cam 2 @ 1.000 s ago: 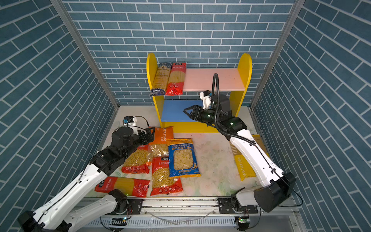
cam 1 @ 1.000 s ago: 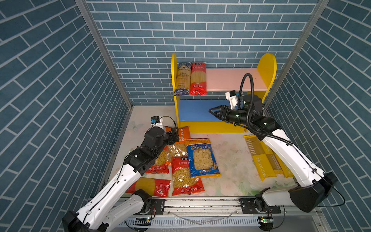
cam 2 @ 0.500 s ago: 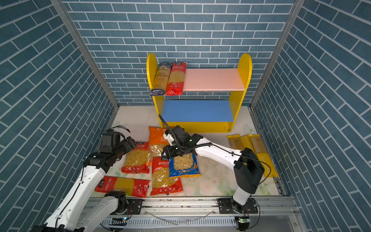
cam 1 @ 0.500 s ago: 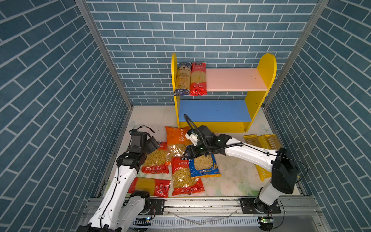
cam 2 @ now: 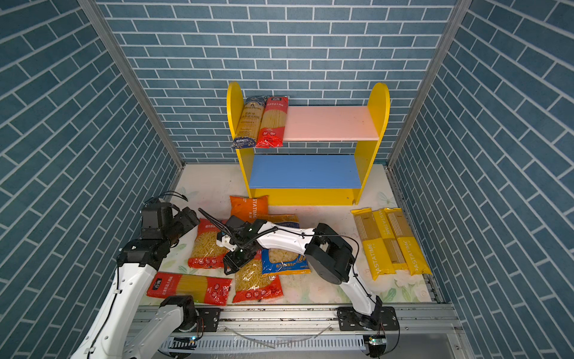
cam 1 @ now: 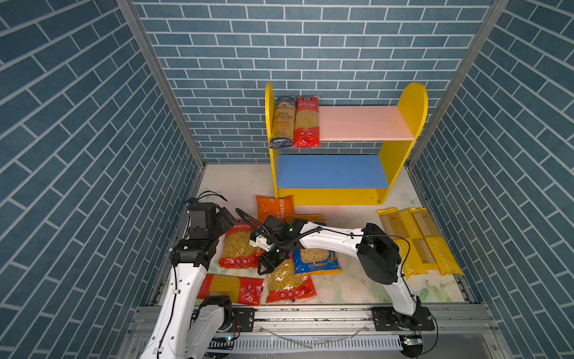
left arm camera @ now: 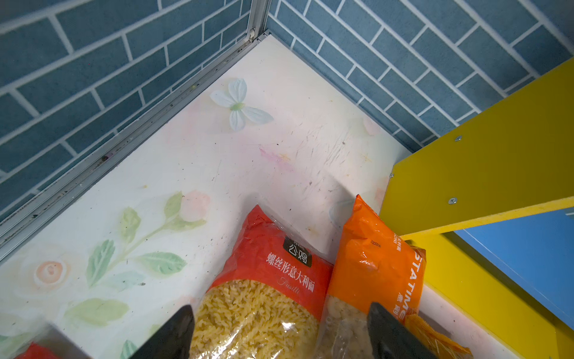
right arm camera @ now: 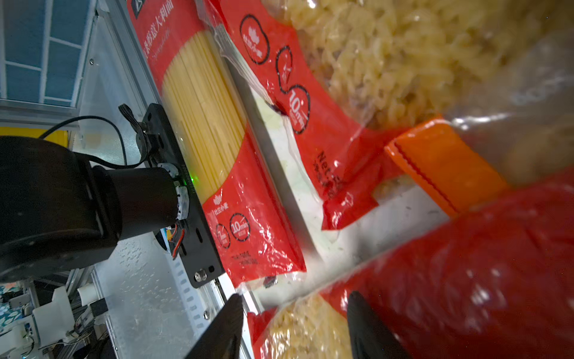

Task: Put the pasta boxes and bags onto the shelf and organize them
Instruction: 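Reach the right gripper across to the red-and-yellow spaghetti pack by the fusilli bags, then grasp the red-and-yellow spaghetti pack with the right gripper and lift it, then grasp the pack's red end with the left gripper while the right holds it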

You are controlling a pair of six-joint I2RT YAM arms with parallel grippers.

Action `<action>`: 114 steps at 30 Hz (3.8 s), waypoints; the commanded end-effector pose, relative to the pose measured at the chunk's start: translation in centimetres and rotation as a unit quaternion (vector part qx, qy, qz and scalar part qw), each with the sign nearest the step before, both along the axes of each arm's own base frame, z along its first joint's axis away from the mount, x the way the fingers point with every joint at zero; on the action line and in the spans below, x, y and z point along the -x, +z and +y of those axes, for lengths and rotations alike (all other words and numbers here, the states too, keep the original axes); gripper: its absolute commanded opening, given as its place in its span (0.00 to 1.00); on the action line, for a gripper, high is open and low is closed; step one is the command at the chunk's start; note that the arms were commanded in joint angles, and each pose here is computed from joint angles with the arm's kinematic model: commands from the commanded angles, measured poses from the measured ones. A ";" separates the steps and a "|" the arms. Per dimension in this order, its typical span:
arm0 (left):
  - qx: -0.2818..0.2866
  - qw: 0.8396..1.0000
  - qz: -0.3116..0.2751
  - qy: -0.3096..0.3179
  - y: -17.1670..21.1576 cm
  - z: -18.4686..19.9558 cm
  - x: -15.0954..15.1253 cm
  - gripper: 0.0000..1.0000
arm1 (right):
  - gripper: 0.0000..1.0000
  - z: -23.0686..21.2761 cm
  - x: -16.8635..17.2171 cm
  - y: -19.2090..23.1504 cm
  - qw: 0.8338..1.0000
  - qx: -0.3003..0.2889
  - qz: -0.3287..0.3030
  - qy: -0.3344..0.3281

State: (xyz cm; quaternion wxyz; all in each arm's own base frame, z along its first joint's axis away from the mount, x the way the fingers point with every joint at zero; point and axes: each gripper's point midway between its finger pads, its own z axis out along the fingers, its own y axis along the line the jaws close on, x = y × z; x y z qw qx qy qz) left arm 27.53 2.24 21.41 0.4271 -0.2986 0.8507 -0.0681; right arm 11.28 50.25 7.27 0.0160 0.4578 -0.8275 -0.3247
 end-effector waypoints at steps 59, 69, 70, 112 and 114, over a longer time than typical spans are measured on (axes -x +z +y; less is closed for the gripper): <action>0.043 0.995 -0.081 -0.050 4.7 -2.2 -1.1 0.85 | 0.00 -4.2 -7.8 12.8 0.990 -0.097 -0.078 -0.064; 0.054 0.989 -0.065 -0.118 2.1 -7.3 -2.6 0.85 | 0.00 -16.4 -8.9 8.8 0.978 -0.027 -0.055 -0.198; 0.054 0.988 -0.061 -0.128 1.7 -8.0 -2.8 0.85 | 0.00 -17.3 -8.7 8.2 0.976 -0.018 -0.053 -0.208; 0.125 0.943 0.066 -0.300 -13.5 -22.8 6.3 0.53 | 0.45 -14.0 -6.1 3.2 0.955 -0.069 0.207 -0.203; 0.126 0.943 0.066 -0.300 -13.6 -22.7 6.4 0.51 | 0.43 -13.6 -6.0 2.8 0.955 -0.070 0.202 -0.205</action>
